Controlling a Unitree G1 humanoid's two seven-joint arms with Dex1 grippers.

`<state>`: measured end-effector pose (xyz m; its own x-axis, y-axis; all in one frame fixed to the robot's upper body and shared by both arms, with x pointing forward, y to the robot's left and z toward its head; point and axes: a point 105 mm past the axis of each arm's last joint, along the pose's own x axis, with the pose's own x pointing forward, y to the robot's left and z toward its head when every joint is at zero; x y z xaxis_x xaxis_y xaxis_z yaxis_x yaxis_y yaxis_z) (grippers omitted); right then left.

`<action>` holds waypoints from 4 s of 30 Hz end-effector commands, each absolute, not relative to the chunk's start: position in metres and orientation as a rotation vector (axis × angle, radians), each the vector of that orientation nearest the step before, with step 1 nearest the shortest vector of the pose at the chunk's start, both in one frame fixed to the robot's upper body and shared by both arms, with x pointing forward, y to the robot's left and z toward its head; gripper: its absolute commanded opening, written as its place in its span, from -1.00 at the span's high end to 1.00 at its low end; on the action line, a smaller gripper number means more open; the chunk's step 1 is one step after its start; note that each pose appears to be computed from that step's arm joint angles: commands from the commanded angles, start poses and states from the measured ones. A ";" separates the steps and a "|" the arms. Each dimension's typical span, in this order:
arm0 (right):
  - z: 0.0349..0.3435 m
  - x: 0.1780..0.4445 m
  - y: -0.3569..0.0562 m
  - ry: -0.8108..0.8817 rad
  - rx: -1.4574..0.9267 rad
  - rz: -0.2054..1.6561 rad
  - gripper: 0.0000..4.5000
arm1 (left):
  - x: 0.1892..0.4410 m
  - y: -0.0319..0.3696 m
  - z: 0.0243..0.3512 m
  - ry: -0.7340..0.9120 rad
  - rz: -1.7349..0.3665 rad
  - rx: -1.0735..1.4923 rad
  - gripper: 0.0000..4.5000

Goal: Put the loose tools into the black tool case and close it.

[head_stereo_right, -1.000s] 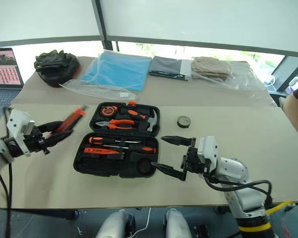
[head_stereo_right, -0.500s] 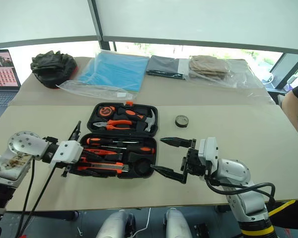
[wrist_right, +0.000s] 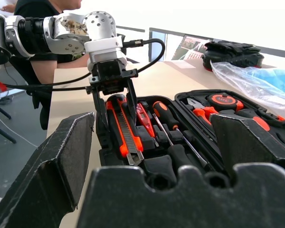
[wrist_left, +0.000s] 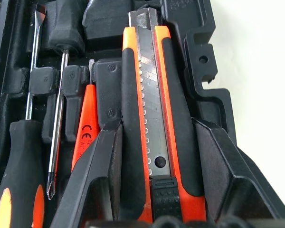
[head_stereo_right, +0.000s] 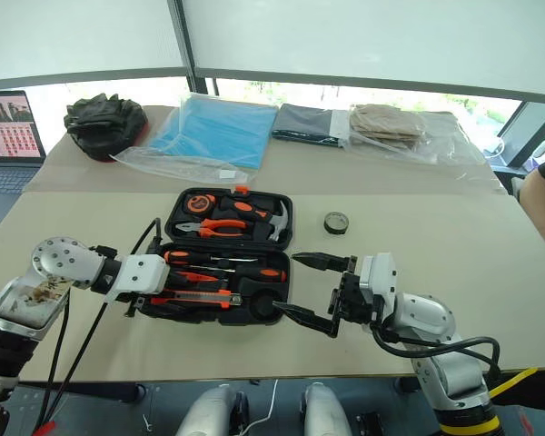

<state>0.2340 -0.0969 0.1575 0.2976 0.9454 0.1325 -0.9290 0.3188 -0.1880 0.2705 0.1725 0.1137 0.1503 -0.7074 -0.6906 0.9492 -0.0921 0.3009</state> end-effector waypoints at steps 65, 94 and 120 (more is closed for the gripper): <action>0.148 0.243 -0.157 -0.165 -0.189 0.996 -1.00 | 0.268 0.201 0.148 0.024 -1.107 0.275 0.18; 0.143 0.397 -0.148 0.457 -0.662 0.920 -1.00 | 0.259 0.197 0.185 -0.140 -1.208 0.136 -0.99; 0.162 0.252 -0.036 0.267 -0.652 1.851 0.98 | 0.201 0.245 0.128 0.058 -1.190 0.315 -1.00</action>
